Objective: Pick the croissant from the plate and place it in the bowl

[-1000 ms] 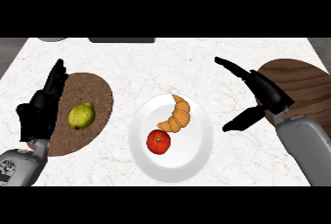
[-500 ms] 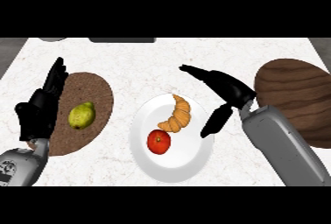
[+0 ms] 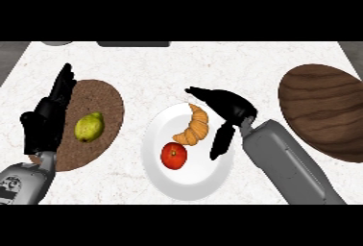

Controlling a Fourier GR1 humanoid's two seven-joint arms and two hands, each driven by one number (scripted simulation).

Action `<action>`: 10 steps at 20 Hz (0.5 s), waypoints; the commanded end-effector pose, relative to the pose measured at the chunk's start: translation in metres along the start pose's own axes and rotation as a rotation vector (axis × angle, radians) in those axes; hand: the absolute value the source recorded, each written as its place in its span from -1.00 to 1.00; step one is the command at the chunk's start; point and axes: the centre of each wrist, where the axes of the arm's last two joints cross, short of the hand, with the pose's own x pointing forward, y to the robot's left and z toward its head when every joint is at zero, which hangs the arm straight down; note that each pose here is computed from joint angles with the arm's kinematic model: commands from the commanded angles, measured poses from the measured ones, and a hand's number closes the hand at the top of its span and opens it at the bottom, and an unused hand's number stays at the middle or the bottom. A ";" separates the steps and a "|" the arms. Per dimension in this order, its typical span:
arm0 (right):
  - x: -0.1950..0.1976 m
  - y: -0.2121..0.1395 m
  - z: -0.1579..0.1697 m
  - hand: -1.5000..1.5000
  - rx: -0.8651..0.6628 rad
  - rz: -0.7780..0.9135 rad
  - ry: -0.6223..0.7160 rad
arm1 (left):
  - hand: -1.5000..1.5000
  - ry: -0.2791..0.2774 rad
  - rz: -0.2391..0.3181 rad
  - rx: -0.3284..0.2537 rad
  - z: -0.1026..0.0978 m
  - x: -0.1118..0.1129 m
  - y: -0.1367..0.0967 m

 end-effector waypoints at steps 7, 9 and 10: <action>-0.033 0.032 -0.028 -1.00 0.018 0.007 0.046 | 0.00 -0.007 0.017 0.004 -0.011 0.000 0.005; -0.021 0.027 -0.041 -1.00 0.032 -0.006 0.040 | 0.00 -0.002 0.007 0.014 -0.017 -0.002 0.003; -0.021 0.033 -0.036 -1.00 0.030 -0.015 0.029 | 0.00 0.009 -0.013 0.002 -0.001 -0.007 -0.001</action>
